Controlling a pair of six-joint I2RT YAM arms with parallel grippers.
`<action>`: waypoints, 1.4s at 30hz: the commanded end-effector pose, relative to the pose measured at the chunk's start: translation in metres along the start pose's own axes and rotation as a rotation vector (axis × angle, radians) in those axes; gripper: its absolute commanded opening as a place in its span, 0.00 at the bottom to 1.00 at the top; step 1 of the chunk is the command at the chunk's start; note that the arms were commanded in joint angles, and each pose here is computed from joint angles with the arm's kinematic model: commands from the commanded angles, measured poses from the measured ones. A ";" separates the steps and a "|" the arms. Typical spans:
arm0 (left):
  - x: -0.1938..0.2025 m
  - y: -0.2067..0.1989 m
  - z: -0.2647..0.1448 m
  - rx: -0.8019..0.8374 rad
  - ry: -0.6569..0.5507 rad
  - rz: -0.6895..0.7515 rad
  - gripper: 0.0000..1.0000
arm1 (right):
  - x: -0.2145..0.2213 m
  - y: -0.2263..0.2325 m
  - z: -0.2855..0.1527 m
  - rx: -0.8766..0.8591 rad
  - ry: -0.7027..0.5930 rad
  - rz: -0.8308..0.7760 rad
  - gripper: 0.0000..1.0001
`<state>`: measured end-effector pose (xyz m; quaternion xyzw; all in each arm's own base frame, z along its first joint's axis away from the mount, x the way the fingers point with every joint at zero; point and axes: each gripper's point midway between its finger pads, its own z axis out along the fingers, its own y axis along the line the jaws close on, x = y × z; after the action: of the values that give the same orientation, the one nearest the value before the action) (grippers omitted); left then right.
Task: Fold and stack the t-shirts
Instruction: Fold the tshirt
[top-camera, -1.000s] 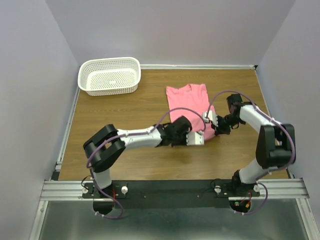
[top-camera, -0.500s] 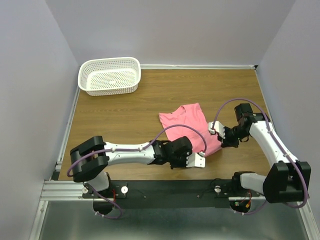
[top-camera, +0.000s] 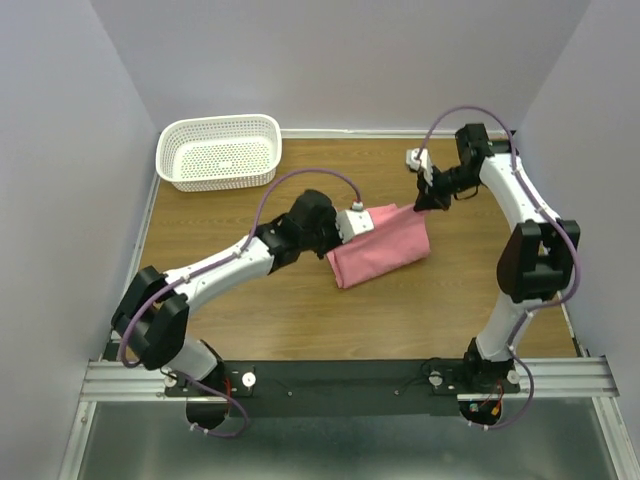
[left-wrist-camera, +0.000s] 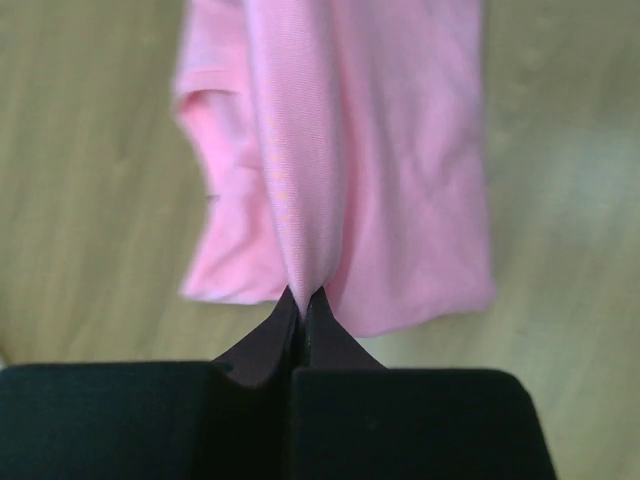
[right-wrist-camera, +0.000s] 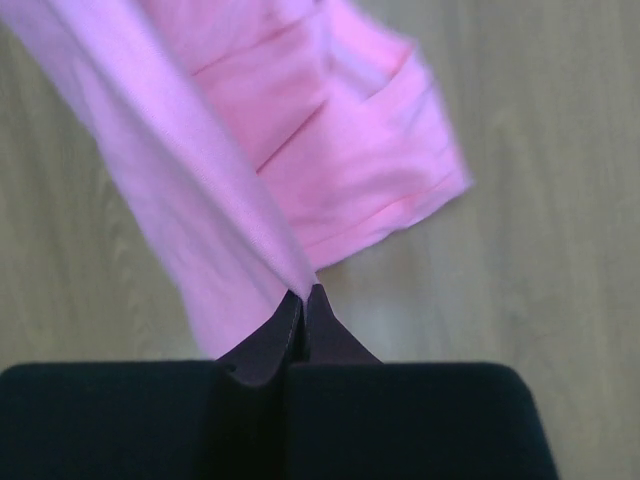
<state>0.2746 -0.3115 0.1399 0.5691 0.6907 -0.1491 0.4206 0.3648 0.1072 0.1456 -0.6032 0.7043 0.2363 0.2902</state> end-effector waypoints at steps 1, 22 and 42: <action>0.008 0.044 0.010 -0.039 0.012 0.011 0.00 | -0.046 -0.049 0.010 0.037 -0.138 0.031 0.01; 0.064 0.105 0.043 -0.143 0.174 -0.153 0.00 | -0.018 -0.112 0.086 0.052 -0.107 0.134 0.01; 0.025 0.205 -0.049 -0.822 0.072 -0.381 0.89 | -0.043 -0.185 0.056 0.609 -0.185 0.598 0.94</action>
<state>0.4209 -0.2242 0.1148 0.3500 0.8280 0.0369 0.4365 0.5266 0.1652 0.0728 -0.3621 0.8417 0.1983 0.3481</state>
